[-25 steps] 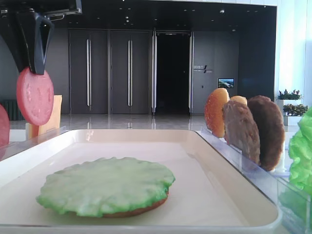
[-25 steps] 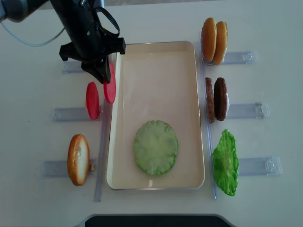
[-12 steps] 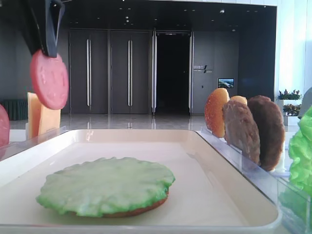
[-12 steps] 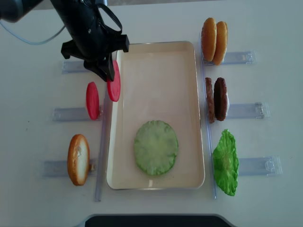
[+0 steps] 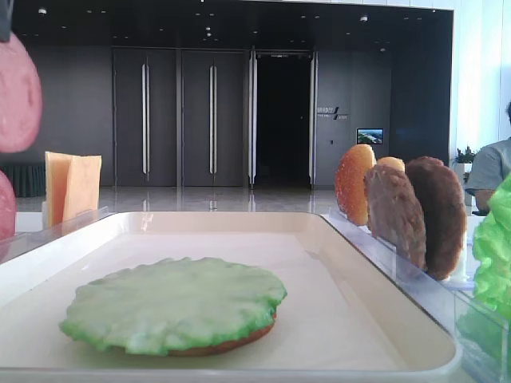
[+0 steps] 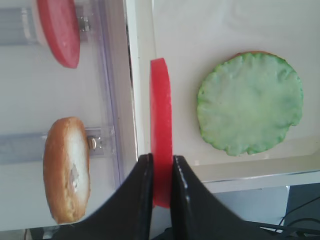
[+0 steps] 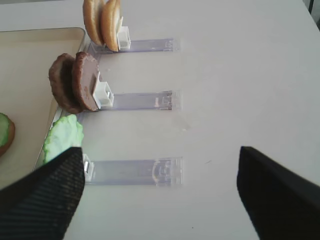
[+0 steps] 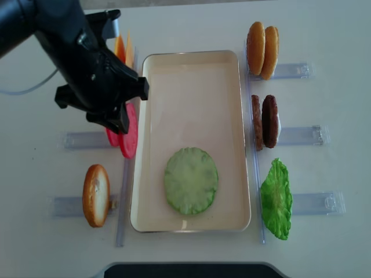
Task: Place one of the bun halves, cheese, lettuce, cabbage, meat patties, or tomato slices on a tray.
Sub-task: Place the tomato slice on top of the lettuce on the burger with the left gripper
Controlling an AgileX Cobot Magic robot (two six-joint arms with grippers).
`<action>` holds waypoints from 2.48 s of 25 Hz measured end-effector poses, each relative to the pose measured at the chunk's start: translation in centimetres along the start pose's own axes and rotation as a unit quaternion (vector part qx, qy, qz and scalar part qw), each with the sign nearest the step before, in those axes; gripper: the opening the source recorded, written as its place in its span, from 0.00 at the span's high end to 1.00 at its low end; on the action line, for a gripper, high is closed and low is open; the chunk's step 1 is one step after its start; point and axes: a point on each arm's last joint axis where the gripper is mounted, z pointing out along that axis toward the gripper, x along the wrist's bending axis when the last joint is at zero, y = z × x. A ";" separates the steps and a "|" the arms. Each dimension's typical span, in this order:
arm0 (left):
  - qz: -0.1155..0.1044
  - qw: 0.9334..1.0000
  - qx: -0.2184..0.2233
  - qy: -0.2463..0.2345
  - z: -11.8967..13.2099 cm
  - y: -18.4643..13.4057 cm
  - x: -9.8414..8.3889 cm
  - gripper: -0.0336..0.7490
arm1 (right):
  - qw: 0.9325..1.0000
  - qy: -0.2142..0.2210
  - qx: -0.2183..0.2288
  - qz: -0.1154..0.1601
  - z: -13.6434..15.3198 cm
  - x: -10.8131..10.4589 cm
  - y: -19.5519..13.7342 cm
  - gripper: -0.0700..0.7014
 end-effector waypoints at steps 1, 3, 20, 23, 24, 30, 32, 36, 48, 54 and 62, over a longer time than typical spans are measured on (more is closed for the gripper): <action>-0.005 1.000 -0.008 -0.005 -0.7 -0.6 0.3 0.88 | 1.000 0.000 0.000 0.000 0.0 0.0 0.0 0.15; -0.013 1.000 -0.020 -0.011 -1.6 -1.6 0.8 0.88 | 1.000 0.000 0.000 0.000 0.0 0.0 0.0 0.15; -0.022 1.000 -0.006 0.002 -0.9 -3.6 2.1 0.88 | 1.000 0.000 0.000 0.000 0.0 0.0 0.0 0.15; 0.001 0.999 -0.003 -0.043 -0.9 -3.7 1.3 0.88 | 1.000 0.000 0.000 0.000 0.0 0.0 0.0 0.15; 0.007 0.998 -0.004 -0.066 -1.0 -3.7 0.8 0.88 | 1.000 0.000 0.000 0.000 0.0 0.0 0.0 0.15; 0.048 0.981 -0.016 -0.187 -1.3 -3.7 -1.3 0.88 | 1.000 0.000 0.000 0.000 0.0 0.0 0.0 0.15; 0.055 0.976 -0.016 -0.210 -1.2 -3.6 -1.8 0.88 | 1.000 0.000 0.000 0.000 0.0 0.0 0.0 0.15; 0.063 0.967 -0.012 -0.247 -0.9 -3.3 -2.6 0.88 | 1.000 0.000 0.000 0.000 0.0 0.0 0.0 0.15; 0.071 0.967 0.027 -0.243 2.3 -2.0 -3.4 0.88 | 1.000 0.000 0.000 0.000 0.0 0.0 0.0 0.15; 0.089 0.962 0.049 -0.253 5.7 -0.8 -4.4 0.88 | 1.000 0.000 0.000 0.000 0.0 0.0 0.0 0.15; 0.106 0.957 0.058 -0.265 8.8 0.2 -5.0 0.88 | 1.000 0.000 0.000 0.000 0.0 0.0 0.0 0.15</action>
